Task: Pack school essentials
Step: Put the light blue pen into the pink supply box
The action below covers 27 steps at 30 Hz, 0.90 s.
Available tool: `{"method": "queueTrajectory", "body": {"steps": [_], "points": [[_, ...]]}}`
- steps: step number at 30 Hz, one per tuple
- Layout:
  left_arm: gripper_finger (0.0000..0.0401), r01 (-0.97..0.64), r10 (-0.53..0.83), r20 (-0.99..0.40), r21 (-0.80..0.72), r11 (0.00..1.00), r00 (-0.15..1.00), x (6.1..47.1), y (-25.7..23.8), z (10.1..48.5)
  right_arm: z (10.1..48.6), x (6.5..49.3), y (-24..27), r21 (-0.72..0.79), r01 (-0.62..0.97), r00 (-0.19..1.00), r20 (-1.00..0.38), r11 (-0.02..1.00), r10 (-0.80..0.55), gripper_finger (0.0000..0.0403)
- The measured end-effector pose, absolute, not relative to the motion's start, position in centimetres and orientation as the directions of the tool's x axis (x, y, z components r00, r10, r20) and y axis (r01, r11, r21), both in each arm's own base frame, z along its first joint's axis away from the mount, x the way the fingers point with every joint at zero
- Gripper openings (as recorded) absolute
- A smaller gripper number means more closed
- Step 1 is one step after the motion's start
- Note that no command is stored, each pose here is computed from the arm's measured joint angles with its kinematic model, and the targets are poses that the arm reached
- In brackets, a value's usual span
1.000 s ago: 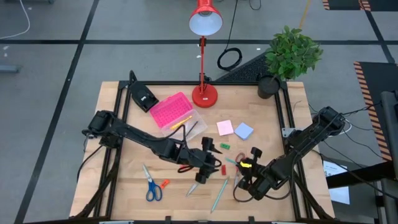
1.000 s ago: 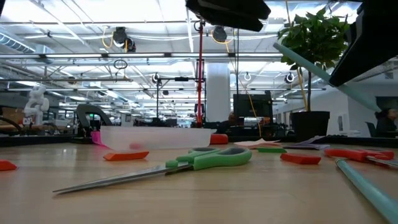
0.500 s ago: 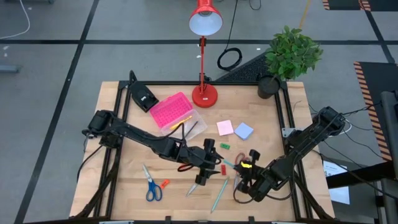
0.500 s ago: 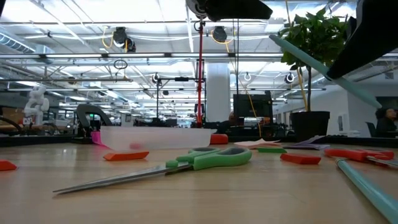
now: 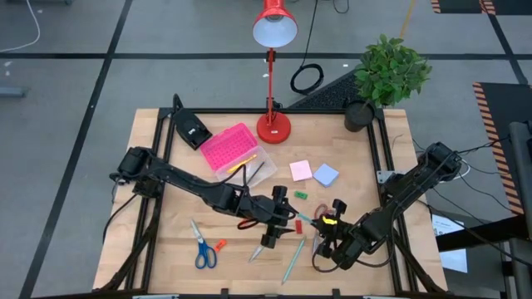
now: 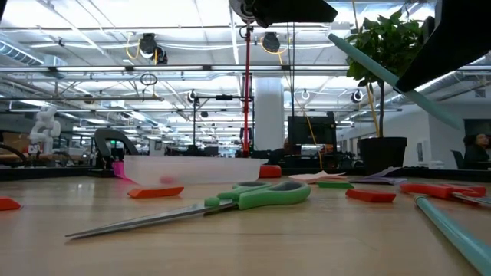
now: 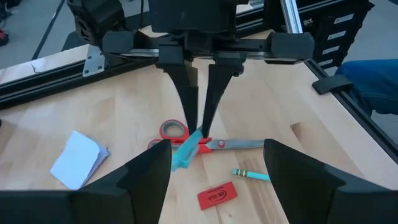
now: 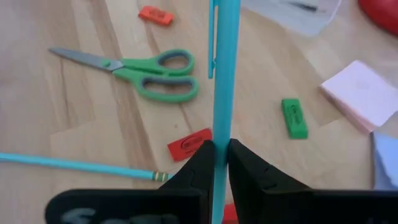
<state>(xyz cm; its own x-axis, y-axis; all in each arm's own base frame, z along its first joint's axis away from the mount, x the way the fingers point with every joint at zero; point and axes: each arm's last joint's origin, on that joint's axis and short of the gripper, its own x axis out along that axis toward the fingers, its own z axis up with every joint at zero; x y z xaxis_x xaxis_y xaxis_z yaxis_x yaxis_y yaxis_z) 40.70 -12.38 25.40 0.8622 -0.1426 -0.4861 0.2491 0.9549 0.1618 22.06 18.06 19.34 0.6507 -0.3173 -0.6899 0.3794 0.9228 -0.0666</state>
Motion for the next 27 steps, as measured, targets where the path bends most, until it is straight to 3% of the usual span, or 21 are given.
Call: {"method": "queueTrajectory", "body": {"steps": [27], "points": [[0.0253,0.245,-0.163,-0.474,0.116,0.963,0.865,41.2,-11.4,25.4,19.7,22.6,18.4,-0.085,0.342,0.702,-0.639,0.936,-0.315,0.0025]]}}
